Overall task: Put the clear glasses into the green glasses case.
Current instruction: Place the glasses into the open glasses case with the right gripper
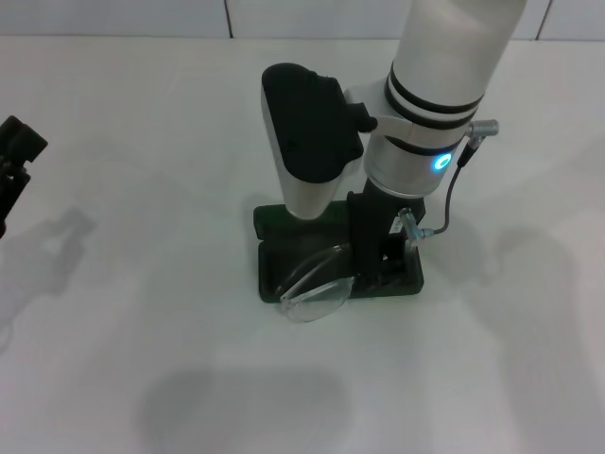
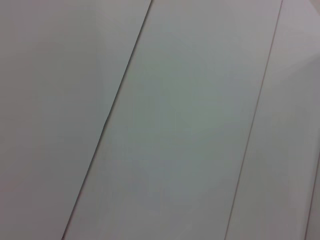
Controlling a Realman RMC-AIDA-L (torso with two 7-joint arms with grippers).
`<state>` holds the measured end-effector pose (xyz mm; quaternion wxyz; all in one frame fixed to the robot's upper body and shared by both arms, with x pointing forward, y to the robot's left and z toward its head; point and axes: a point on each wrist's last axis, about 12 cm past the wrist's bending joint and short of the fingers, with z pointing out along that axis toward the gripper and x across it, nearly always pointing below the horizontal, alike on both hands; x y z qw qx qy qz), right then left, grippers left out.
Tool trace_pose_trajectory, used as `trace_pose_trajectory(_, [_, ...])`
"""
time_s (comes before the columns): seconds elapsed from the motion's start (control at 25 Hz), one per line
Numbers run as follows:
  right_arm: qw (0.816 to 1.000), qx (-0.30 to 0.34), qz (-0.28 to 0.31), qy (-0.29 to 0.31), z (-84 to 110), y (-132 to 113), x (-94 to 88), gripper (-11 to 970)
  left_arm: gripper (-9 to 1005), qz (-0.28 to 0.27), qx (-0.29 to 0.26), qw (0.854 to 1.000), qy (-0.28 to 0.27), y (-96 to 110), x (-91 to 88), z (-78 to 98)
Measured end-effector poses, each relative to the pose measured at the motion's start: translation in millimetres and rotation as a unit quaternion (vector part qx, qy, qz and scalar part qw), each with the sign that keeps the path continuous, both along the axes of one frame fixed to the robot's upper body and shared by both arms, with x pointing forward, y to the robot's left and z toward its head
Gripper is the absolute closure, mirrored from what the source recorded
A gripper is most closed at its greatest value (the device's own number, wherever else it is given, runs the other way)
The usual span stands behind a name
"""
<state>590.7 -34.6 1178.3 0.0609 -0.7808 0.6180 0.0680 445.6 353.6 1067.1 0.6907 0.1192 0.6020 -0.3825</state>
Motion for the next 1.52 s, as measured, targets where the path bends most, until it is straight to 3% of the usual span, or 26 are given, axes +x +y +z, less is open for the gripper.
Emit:
trace_pose_trajectory(0.72, [1.0, 0.004, -0.01, -0.006, -3.8, -0.4, 1.0, 836, 746, -0.006, 0.001, 1.0, 0.004, -1.7, -0.6, -1.2])
trace_pose_trajectory(0.92, [1.0, 0.004, -0.012, -0.006, -1.1, 1.5, -0.1, 901, 746, -0.005, 0.001, 1.0, 0.005, -1.4, -1.1, -1.4])
trace_pose_trajectory(1.52, [1.0, 0.019, -0.012, -0.016, 12.2, 10.9, -8.8, 903, 746, -0.004, 0.001, 1.0, -0.001, 2.9, -4.8, 0.4])
